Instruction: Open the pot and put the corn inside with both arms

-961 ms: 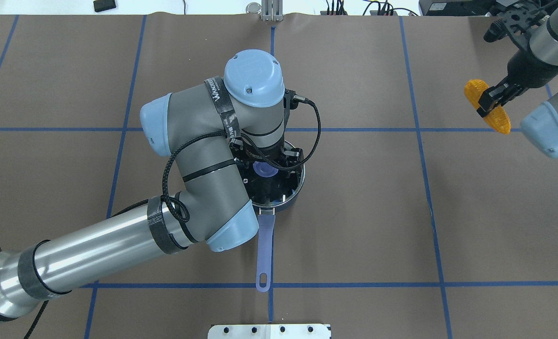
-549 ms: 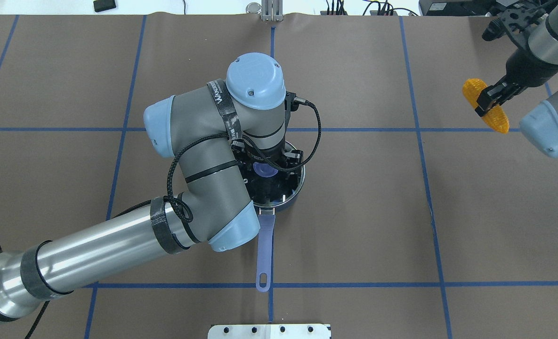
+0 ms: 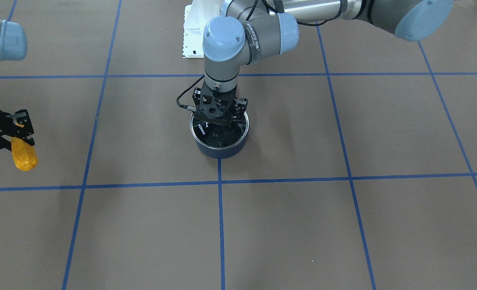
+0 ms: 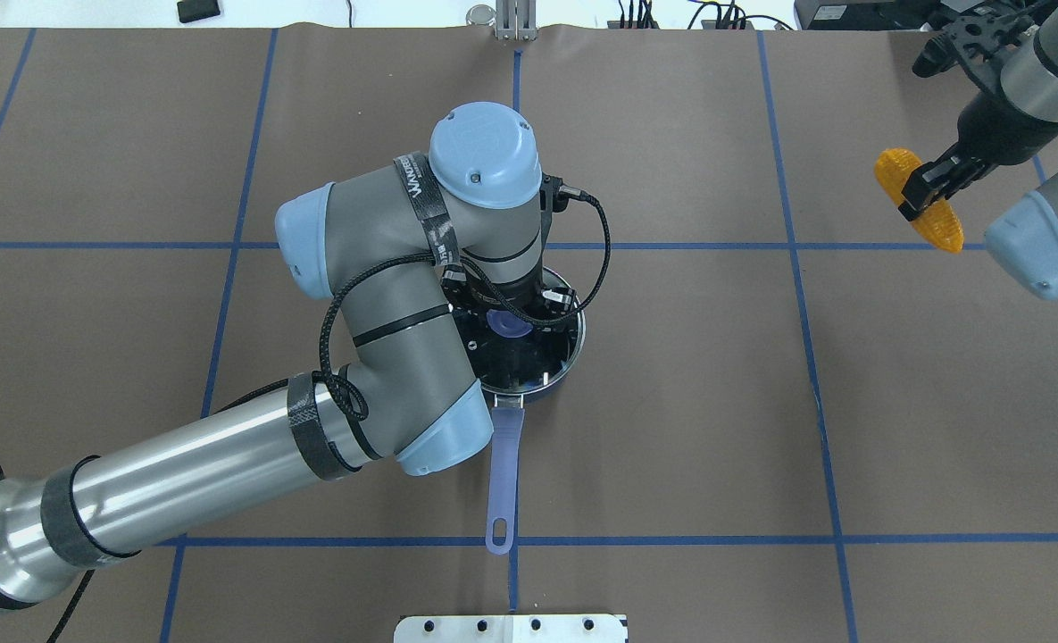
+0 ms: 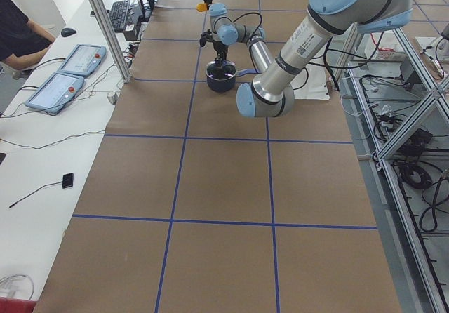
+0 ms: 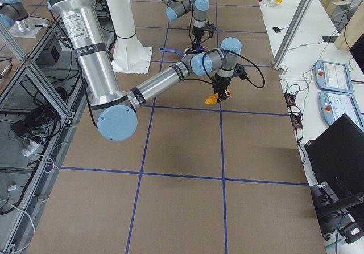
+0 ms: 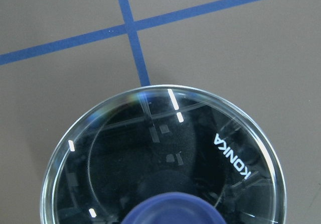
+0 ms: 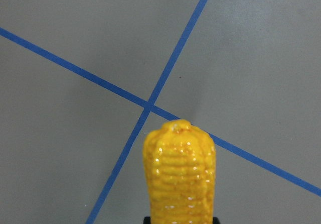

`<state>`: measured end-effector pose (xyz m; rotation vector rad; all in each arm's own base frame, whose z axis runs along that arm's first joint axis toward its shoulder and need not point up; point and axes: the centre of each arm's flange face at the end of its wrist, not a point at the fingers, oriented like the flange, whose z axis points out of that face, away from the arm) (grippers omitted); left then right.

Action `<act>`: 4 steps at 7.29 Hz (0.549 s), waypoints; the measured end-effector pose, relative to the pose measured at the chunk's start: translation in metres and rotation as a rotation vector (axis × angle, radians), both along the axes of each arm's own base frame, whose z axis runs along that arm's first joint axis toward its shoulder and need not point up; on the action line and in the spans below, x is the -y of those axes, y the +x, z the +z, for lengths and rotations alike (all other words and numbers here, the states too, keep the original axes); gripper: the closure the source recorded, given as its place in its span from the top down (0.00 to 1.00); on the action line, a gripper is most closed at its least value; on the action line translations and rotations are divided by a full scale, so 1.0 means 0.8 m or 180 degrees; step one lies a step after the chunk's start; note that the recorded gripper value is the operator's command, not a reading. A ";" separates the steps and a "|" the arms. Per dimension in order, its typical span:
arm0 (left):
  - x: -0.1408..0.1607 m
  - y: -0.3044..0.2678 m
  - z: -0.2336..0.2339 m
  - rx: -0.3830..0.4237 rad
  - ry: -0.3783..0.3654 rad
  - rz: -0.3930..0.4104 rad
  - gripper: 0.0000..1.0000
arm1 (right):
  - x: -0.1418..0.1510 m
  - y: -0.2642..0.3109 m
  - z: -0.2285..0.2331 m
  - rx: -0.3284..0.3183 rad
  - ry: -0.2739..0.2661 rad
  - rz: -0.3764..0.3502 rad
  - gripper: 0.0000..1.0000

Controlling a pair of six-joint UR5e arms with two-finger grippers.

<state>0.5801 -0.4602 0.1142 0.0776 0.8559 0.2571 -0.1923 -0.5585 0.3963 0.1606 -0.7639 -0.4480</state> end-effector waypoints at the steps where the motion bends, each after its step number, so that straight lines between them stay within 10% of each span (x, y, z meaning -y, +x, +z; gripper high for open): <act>1: -0.001 -0.003 -0.003 -0.0012 0.0007 0.0000 0.61 | -0.001 -0.001 -0.001 0.0004 0.0009 -0.0005 0.13; 4: 0.005 -0.030 -0.020 -0.0104 0.0073 -0.0062 0.61 | -0.012 -0.019 -0.016 0.0037 0.0009 -0.0025 0.13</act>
